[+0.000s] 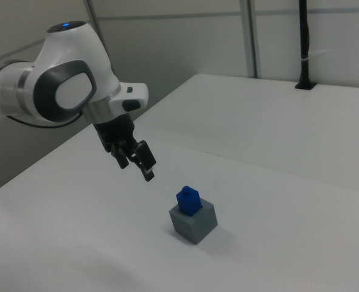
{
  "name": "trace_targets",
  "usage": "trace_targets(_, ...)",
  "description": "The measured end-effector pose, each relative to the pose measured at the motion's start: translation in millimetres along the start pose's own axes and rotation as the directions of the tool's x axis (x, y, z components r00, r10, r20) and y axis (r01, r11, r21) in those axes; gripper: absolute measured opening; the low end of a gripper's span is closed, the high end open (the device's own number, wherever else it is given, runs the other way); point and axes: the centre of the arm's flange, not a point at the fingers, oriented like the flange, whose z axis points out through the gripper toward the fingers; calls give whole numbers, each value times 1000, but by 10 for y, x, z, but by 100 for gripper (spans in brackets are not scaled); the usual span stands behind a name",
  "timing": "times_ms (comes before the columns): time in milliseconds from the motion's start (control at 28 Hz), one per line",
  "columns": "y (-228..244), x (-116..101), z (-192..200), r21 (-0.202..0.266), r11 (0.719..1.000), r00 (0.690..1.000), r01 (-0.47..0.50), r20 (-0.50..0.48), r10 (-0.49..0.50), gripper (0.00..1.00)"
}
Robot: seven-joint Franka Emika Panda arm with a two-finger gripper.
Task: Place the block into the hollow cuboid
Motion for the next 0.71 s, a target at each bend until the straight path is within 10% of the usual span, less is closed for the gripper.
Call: trace_targets(714, 23, -39, 46, -4, 1000, 1000, -3, 24, 3, 100)
